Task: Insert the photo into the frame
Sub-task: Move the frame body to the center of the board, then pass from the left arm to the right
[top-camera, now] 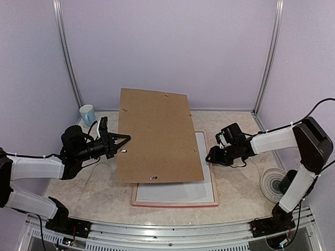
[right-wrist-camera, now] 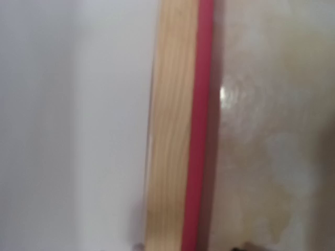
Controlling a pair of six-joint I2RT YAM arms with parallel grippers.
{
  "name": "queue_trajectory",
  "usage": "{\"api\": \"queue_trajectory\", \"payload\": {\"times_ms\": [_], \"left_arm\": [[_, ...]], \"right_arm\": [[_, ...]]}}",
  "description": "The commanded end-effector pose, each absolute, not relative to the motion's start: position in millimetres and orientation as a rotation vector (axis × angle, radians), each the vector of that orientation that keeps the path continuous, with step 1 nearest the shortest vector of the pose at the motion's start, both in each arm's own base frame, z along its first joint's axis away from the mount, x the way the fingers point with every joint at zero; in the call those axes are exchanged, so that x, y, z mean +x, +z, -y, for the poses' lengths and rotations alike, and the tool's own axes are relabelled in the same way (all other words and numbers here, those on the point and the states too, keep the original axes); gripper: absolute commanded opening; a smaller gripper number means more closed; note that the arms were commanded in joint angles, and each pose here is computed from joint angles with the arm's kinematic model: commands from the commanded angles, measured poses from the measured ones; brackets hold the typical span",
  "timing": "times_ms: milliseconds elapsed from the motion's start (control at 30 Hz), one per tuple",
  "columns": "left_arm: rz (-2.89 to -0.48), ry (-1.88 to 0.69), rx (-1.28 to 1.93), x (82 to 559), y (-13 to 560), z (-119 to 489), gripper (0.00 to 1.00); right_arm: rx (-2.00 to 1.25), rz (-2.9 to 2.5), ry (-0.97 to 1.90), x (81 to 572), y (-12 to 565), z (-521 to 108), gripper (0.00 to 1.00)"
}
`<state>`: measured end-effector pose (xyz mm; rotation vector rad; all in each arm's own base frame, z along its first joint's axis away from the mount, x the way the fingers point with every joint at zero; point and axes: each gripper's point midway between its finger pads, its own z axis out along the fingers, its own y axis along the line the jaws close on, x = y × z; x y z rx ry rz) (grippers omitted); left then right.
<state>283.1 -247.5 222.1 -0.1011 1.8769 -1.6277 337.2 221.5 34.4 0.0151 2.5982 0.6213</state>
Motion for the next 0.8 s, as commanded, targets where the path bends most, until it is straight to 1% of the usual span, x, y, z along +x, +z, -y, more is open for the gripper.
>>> {"api": "queue_trajectory", "payload": {"times_ms": [0,167,433,767], "left_arm": [[-1.748,-1.669,-0.024,276.7,250.3,251.4,0.0],[-1.763,-1.687,-0.032,272.0,241.1,255.0,0.0],[-1.765,-1.749,-0.031,264.6,233.9,267.6,0.0],[-1.779,-1.804,-0.022,261.2,223.7,284.4,0.0]], "right_arm": [[-0.016,-2.545,0.56,351.4,71.9,-223.4,0.56],[-0.026,-2.492,0.471,370.1,105.9,-218.9,0.63],[-0.053,-2.436,0.389,394.2,138.8,-219.2,0.66],[-0.104,-2.46,0.364,395.2,129.9,-221.4,0.67]]}}
